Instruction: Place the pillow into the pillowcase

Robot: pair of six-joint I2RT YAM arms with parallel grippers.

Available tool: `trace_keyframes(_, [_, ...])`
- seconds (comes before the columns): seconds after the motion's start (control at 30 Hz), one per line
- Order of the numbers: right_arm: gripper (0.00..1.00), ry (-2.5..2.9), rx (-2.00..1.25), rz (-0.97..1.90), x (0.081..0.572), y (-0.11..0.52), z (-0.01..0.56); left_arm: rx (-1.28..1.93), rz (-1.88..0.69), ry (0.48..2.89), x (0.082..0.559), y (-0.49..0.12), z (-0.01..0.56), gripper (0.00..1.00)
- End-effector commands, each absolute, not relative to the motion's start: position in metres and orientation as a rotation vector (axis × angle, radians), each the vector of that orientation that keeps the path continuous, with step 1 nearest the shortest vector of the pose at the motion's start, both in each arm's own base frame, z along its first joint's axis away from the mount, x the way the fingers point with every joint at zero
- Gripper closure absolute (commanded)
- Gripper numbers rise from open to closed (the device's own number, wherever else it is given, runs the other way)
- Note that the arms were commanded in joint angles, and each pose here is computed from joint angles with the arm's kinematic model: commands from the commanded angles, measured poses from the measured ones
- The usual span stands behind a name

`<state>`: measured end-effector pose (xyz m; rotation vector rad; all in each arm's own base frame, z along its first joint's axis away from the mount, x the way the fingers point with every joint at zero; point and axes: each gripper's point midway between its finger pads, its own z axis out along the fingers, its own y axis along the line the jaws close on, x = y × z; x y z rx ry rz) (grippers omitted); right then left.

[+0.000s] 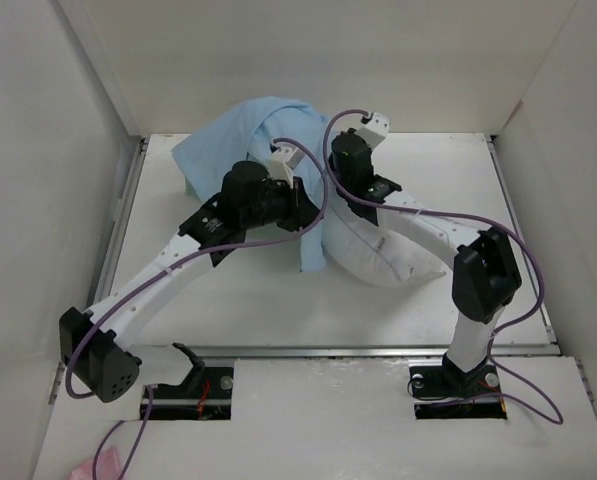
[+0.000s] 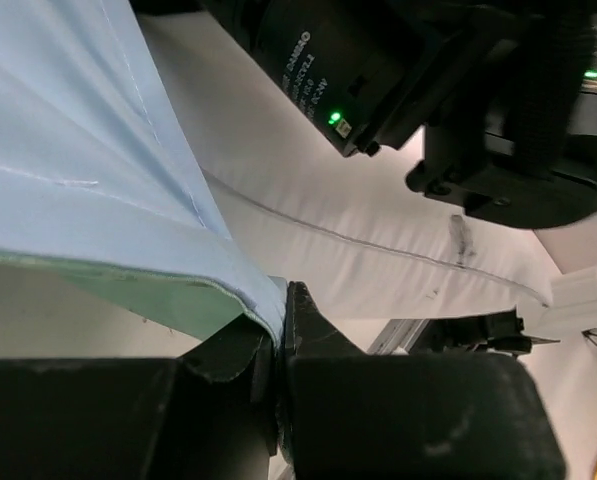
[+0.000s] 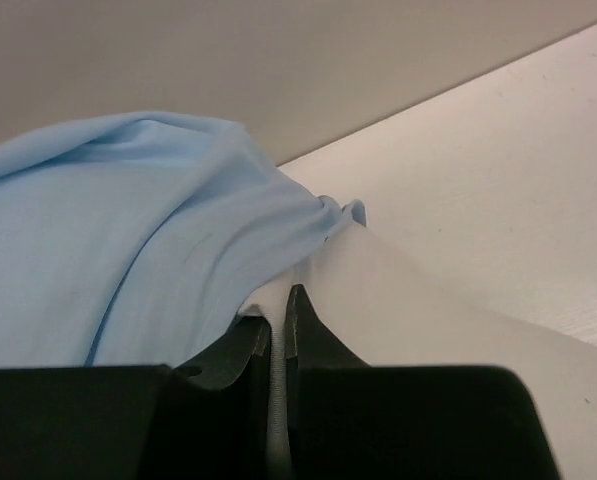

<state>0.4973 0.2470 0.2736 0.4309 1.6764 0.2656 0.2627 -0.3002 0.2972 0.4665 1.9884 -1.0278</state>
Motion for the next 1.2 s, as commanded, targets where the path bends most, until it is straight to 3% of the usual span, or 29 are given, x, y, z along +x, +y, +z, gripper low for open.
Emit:
trace_keyframes(0.0, [1.00, 1.400, 0.757, 0.355, 0.506, 0.217, 0.343, 0.540, -1.201, 2.082, 0.243, -0.330, 0.276, 1.00])
trace_keyframes(0.2, [1.00, 1.336, 0.843, 0.316, 0.503, 0.201, 0.369, 0.713, -1.430, 2.179, 0.237, -0.368, 0.237, 1.00])
trace_keyframes(0.37, [1.00, 1.298, 0.881, 0.287, 0.508, 0.188, 0.381, 0.892, -1.418, 1.963, 0.204, -0.372, 0.302, 1.00])
trace_keyframes(0.5, [0.99, 1.402, 0.798, 0.315, 0.510, 0.204, 0.354, 0.835, -1.371, 1.878, 0.198, -0.355, 0.327, 1.00])
trace_keyframes(0.53, [0.95, 1.434, 0.772, 0.328, 0.509, 0.209, 0.346, 0.769, -1.318, 1.907, 0.207, -0.351, 0.321, 1.00])
trace_keyframes(0.57, [0.84, 1.492, 0.705, 0.394, 0.507, 0.224, 0.338, 0.720, -1.298, 1.946, 0.215, -0.346, 0.312, 1.00])
trace_keyframes(0.6, [0.80, 1.554, 0.665, 0.399, 0.502, 0.229, 0.315, 0.653, -1.281, 2.006, 0.227, -0.336, 0.293, 1.00])
trace_keyframes(0.63, [0.75, 1.563, 0.625, 0.443, 0.496, 0.234, 0.319, 0.590, -1.286, 2.065, 0.233, -0.333, 0.280, 0.84])
trace_keyframes(0.67, [0.68, 1.597, 0.564, 0.475, 0.491, 0.242, 0.313, 0.556, -1.278, 2.103, 0.239, -0.329, 0.270, 0.80])
trace_keyframes(0.73, [0.41, 1.684, 0.415, 0.577, 0.475, 0.264, 0.300, 0.489, -1.267, 2.186, 0.250, -0.322, 0.242, 0.77])
trace_keyframes(0.8, [0.21, 1.729, 0.267, 0.638, 0.463, 0.280, 0.301, 0.486, -1.292, 2.212, 0.250, -0.323, 0.234, 0.50])
trace_keyframes(0.87, [0.10, 1.748, 0.170, 0.645, 0.449, 0.281, 0.304, 0.459, -1.269, 2.247, 0.253, -0.319, 0.226, 0.34])
trace_keyframes(0.9, [0.08, 1.751, 0.148, 0.649, 0.444, 0.281, 0.309, 0.452, -1.241, 2.258, 0.255, -0.316, 0.223, 0.00])
trace_keyframes(0.97, [0.01, 1.741, 0.083, 0.663, 0.435, 0.272, 0.325, 0.436, -1.179, 2.231, 0.260, -0.309, 0.240, 0.00])
trace_keyframes(1.17, [0.01, 1.752, -0.020, 0.682, 0.430, 0.233, 0.341, 0.335, -0.917, 2.121, 0.289, -0.280, 0.285, 0.00])
